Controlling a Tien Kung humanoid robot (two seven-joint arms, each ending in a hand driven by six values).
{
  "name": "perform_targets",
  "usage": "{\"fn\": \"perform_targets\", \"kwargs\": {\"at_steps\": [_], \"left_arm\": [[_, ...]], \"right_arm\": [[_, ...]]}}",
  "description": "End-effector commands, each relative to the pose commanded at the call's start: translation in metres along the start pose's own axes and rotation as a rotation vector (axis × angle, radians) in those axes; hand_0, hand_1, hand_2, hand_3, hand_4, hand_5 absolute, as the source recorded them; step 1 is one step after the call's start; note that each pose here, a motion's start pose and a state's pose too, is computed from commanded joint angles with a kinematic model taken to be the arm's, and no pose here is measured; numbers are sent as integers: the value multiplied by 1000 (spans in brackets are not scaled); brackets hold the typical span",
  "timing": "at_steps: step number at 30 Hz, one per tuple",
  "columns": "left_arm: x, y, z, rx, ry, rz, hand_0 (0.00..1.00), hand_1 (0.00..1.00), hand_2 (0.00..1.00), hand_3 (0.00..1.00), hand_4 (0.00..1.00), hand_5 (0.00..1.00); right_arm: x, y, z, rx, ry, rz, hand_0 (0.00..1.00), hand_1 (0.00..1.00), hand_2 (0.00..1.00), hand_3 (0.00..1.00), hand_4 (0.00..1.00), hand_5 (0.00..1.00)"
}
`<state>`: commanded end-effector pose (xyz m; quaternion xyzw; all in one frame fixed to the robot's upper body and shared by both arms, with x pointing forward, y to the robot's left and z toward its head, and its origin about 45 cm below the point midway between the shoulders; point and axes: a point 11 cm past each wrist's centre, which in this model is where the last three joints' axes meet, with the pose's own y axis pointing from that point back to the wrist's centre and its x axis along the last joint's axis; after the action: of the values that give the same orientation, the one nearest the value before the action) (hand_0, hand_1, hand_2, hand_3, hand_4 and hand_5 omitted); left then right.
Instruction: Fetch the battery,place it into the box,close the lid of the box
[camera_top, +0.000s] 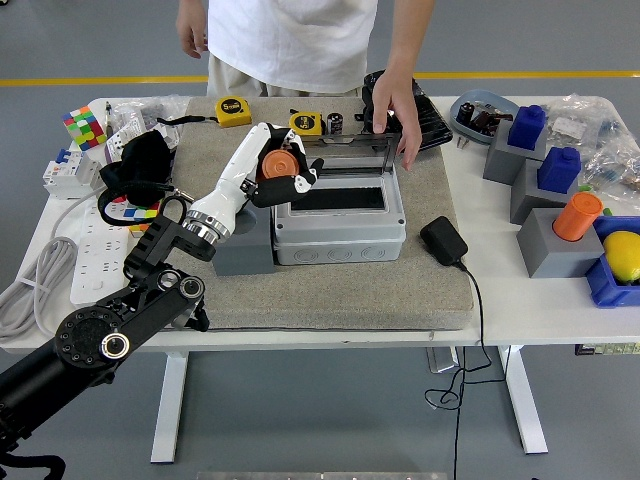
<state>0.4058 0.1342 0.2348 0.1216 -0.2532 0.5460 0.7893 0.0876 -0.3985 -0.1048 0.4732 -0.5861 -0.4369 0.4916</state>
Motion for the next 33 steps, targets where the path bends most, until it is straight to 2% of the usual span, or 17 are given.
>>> {"fn": "perform_targets", "kwargs": {"at_steps": [4,10,14,16,17,21,22,23,25,28,29,33], "left_arm": [[-12,-14,11,27,-220,-60,230,114,168,207,581,2],[-33,-26,19,44,-552,-123,233,116,169,202,590,2],[-48,-31,22,77,-679,-145,236,119,171,201,612,2],[-51,-34,21,105,-715,-149,236,119,171,201,612,2],[-53,-36,20,123,-738,-151,240,122,175,209,655,2],[-55,-42,15,182,-797,-150,240,122,175,209,655,2],[-54,-44,11,208,-811,-149,240,122,175,209,655,2],[-51,-45,7,228,-824,-145,241,129,178,230,718,2],[-45,-47,-1,266,-833,-136,241,129,178,230,718,2],[-41,-48,-7,290,-816,-130,241,129,178,230,718,2],[-41,-48,-8,290,-805,-130,249,186,214,317,788,2],[-42,-47,-6,276,-753,-127,249,186,214,317,788,2]], "right_arm": [[0,0,0,1,1,1,673,718,712,687,998,690],[1,0,1,-3,5,2,674,718,713,686,998,690],[1,0,2,-6,9,3,676,717,711,685,998,690],[2,0,3,-7,12,4,676,717,711,685,998,690],[2,0,2,-7,14,4,673,717,711,685,998,689],[3,0,1,-6,19,6,673,717,711,685,998,689],[3,0,2,-7,20,6,673,717,711,685,998,689],[3,0,2,-7,21,6,674,717,711,685,998,690],[3,0,2,-8,23,7,674,717,711,685,998,690],[3,0,2,-8,24,6,674,717,711,685,998,690],[3,0,2,-8,24,6,674,717,711,686,998,690],[3,0,2,-7,24,6,674,717,711,686,998,690]]}}
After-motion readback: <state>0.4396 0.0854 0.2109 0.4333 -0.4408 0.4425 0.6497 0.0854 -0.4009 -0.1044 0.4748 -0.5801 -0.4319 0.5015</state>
